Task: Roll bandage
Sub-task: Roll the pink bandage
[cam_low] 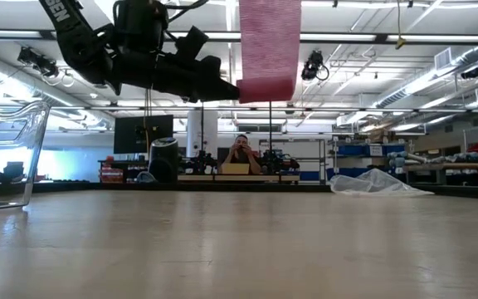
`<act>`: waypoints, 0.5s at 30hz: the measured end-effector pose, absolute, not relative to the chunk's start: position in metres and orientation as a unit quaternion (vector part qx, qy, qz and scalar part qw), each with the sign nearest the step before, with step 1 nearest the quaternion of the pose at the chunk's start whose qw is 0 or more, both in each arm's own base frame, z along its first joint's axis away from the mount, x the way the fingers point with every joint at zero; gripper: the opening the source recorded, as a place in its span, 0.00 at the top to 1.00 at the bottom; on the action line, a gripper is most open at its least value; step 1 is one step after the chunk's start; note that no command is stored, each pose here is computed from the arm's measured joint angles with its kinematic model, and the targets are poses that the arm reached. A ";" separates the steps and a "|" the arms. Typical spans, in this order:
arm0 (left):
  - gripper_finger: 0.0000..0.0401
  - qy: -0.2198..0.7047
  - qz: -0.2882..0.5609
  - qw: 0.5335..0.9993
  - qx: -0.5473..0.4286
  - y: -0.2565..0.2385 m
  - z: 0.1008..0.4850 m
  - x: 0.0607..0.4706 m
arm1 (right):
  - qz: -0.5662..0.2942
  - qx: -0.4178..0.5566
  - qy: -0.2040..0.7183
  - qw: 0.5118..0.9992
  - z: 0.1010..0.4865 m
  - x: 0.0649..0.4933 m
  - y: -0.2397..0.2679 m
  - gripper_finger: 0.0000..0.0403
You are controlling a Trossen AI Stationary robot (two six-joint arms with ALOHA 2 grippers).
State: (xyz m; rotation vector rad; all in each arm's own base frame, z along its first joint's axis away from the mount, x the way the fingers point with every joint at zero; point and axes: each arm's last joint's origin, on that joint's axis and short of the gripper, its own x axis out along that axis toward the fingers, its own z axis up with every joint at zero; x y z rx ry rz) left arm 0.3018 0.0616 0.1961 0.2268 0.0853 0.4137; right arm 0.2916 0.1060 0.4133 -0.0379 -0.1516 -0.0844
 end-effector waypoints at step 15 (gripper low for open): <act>0.99 0.045 0.097 0.988 0.115 0.042 0.193 0.306 | -0.100 -0.046 -0.068 0.992 0.409 0.311 0.078 1.00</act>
